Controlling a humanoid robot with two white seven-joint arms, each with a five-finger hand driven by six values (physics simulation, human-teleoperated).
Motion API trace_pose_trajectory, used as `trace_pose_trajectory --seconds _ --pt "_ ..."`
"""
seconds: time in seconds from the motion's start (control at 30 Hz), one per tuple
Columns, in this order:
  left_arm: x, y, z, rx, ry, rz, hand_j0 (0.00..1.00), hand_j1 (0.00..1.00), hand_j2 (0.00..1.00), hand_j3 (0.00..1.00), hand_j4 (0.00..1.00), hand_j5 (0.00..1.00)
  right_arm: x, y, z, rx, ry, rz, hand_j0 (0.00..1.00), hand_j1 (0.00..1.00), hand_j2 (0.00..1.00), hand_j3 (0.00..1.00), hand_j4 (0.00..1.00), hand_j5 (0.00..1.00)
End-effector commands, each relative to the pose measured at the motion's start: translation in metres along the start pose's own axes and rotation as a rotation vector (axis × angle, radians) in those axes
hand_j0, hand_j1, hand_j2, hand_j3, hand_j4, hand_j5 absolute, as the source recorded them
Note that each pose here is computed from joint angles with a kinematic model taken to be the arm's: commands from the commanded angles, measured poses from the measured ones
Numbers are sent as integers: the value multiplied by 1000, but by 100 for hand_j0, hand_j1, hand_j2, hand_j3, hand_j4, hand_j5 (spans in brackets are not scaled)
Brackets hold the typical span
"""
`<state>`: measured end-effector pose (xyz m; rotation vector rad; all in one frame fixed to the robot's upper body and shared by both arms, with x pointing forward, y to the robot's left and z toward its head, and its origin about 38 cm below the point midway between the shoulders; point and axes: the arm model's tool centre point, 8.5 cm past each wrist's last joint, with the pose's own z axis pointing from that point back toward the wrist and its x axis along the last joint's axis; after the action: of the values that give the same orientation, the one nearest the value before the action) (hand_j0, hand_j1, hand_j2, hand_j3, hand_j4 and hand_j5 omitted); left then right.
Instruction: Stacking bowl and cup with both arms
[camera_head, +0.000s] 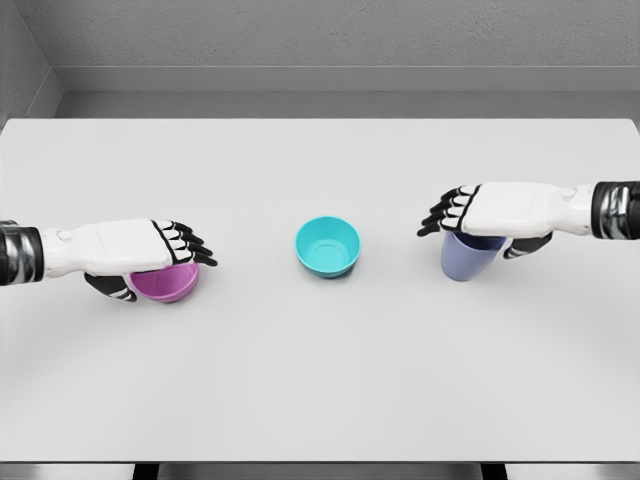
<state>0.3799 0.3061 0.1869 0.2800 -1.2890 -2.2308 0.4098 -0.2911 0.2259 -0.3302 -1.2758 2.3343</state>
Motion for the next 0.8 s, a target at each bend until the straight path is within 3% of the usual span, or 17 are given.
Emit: trace_pose_trajectory --seconds 0.0,0.77 --pt "-2 -1 -1 4 2 13 100 100 100 100 100 100 1 2 -1 3 -3 -6 100 100 100 100 100 100" --pt "-5 -9 -9 -7 -3 43 100 100 100 100 100 100 1 0 -1 1 -2 -3 100 100 100 100 100 100"
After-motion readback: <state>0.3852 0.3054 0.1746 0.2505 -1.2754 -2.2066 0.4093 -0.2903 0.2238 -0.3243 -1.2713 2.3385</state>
